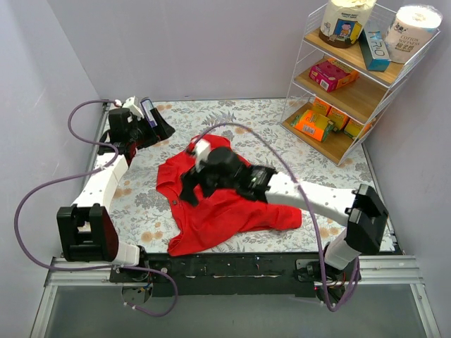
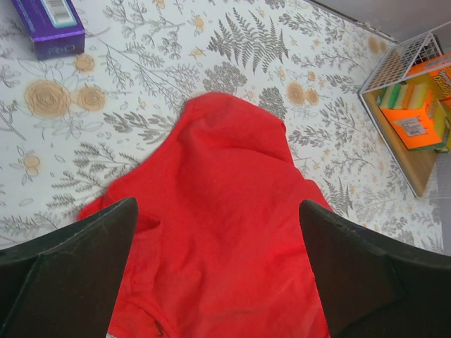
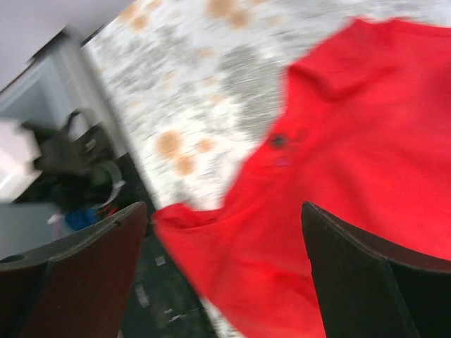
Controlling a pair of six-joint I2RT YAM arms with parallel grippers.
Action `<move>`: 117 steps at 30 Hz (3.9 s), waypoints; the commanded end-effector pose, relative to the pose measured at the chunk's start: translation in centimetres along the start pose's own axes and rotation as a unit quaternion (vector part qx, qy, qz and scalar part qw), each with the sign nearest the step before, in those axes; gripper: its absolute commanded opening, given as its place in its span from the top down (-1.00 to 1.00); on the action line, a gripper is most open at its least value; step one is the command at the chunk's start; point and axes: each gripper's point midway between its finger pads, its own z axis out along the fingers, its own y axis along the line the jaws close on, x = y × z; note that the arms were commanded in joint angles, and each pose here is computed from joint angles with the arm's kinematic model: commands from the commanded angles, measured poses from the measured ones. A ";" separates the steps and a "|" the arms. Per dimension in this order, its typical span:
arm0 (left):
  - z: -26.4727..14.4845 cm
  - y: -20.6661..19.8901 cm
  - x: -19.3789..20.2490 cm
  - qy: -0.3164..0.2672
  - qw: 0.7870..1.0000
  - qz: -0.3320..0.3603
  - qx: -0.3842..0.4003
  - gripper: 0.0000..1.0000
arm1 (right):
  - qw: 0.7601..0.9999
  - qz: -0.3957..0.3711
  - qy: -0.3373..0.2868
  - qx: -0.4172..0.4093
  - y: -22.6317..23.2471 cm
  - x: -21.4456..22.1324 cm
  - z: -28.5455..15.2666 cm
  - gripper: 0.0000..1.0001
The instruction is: Pin the brooch onto the clothing
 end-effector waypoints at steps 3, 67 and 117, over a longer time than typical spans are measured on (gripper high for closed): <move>-0.8 0.3 5.2 0.045 0.997 -0.060 0.011 -0.96 | 0.991 0.077 0.006 0.106 -13.3 1.5 -3.0 -0.93; -9.5 -1.9 16.0 0.126 0.982 -0.060 -0.126 -0.96 | 0.961 0.102 0.056 0.252 -31.3 -0.7 -2.4 -0.66; -8.5 5.7 24.2 0.140 0.950 -0.147 -0.238 -0.29 | 0.963 0.152 0.089 0.204 -37.2 2.6 6.0 0.26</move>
